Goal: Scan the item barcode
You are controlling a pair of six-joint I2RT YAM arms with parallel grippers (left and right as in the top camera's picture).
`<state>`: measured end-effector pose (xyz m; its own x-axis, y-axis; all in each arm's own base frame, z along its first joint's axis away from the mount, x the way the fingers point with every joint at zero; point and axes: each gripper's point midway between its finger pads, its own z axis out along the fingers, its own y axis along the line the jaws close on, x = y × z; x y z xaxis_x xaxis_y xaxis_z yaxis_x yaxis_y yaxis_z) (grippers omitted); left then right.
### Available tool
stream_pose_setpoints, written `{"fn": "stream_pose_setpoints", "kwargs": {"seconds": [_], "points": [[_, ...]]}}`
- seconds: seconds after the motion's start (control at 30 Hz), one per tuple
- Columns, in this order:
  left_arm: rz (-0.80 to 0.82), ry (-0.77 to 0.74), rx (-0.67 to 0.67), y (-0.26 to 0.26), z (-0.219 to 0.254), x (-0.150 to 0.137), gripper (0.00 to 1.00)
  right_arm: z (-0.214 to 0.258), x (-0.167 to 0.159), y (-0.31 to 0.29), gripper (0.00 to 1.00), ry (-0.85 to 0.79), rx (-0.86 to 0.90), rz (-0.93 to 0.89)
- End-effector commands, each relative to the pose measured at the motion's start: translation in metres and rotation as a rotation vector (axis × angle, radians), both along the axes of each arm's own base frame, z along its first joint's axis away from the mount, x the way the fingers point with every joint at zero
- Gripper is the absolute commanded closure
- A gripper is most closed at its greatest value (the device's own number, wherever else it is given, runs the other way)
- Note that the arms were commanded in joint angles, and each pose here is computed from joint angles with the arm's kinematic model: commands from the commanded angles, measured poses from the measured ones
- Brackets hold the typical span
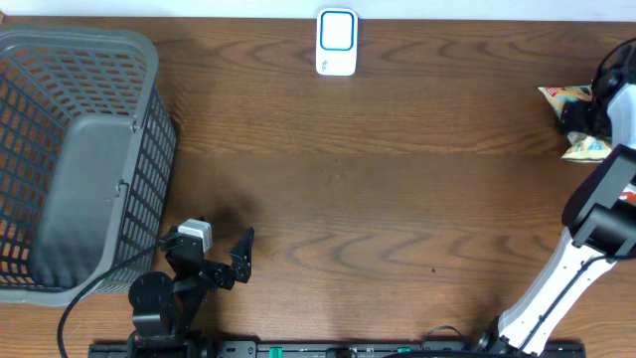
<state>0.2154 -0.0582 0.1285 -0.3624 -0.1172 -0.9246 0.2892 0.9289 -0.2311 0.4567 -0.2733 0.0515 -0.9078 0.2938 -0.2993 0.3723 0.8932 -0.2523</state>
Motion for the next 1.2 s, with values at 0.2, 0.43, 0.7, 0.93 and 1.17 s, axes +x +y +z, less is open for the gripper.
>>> {"fn": "stream_pose_setpoints", "kwargs": {"seconds": [0.2, 0.43, 0.7, 0.93, 1.17], "points": [[-0.002, 0.023, 0.014, 0.001, -0.010, -0.001, 0.02, 0.254, 0.006, 0.080, 0.01, -0.606, 0.069, 0.044], [-0.002, 0.023, 0.014, 0.001, -0.010, -0.001, 0.02, 0.381, -0.079, 0.142, 0.01, -0.849, 0.039, 0.078], [-0.001, 0.023, 0.014, 0.001, -0.010, -0.001, 0.02, 0.463, -0.208, 0.190, 0.01, -1.060, -0.043, 0.119], [-0.002, 0.023, 0.014, 0.001, -0.010, -0.001, 0.02, 0.488, -0.297, 0.222, 0.01, -1.197, -0.098, 0.145], [-0.002, 0.023, 0.014, 0.001, -0.010, -0.001, 0.02, 0.471, -0.371, 0.247, 0.01, -1.221, -0.119, 0.145]]}}
